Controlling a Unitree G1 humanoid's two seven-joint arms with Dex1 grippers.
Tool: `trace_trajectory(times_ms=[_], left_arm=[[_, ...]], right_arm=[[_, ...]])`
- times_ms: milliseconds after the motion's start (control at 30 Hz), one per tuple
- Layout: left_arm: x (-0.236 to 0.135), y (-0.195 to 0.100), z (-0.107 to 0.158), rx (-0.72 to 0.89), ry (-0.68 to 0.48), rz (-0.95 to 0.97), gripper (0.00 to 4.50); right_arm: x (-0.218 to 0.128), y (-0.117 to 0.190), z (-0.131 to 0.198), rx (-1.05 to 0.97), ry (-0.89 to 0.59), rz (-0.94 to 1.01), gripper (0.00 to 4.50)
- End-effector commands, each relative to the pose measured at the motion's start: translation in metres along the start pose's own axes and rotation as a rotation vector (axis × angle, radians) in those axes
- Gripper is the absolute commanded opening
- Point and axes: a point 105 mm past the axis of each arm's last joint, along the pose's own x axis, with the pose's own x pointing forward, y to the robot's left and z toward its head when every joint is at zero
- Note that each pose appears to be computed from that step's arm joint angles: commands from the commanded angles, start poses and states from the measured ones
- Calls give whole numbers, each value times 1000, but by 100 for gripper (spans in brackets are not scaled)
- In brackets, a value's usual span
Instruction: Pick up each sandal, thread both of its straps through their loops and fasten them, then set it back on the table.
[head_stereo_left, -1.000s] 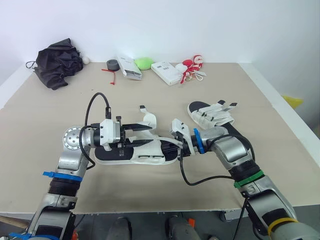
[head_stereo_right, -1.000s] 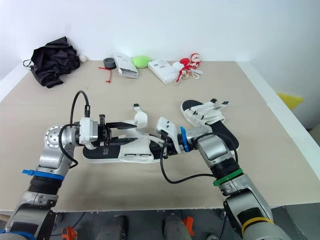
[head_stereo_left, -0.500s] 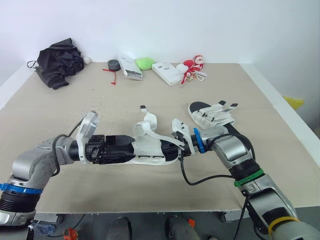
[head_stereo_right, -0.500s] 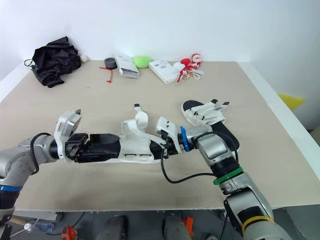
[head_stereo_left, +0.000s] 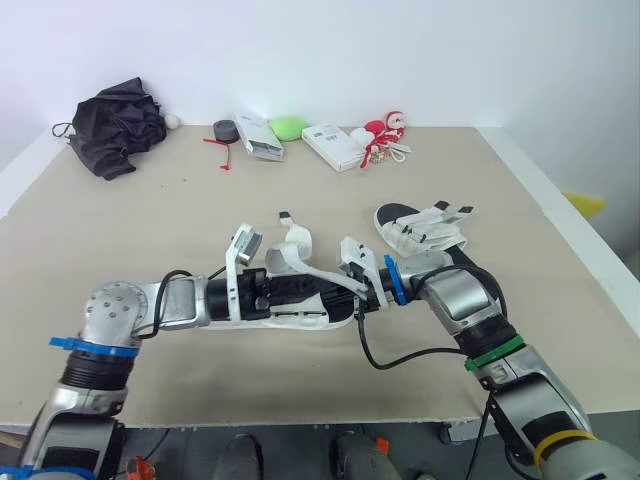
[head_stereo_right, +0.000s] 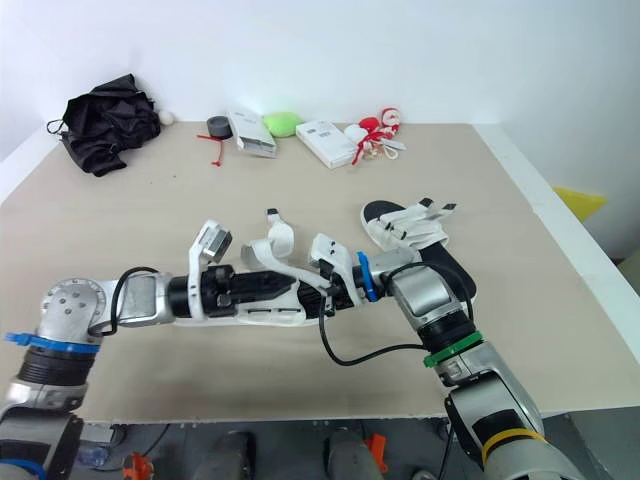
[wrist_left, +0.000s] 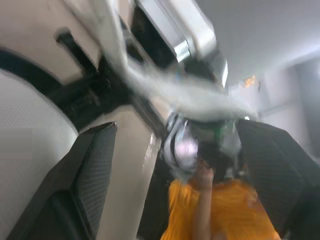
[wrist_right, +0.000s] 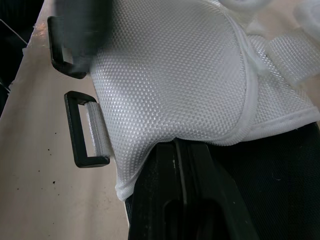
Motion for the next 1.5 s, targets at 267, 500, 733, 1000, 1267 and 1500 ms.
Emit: trace_trajectory(times_ms=[267, 500, 733, 1000, 1267, 1500], left_arm=[[11, -21, 14, -35, -73, -63, 392], [8, -13, 14, -69, -105, -28, 392], [10, -7, 3, -74, -73, 19, 392], [0, -11, -3, -32, -44, 2, 260], [-6, -10, 1, -33, -76, 2, 46], [-10, -11, 17, -38, -124, 4, 5]], right_arm=[[7, 0, -38, 100, 115, -20, 0], [7, -2, -36, 92, 112, -26, 0], [8, -3, -34, 86, 112, -23, 0], [8, -2, -35, 85, 112, -20, 0], [9, -3, -34, 83, 110, -19, 0], [10, -4, -34, 83, 111, -17, 0]])
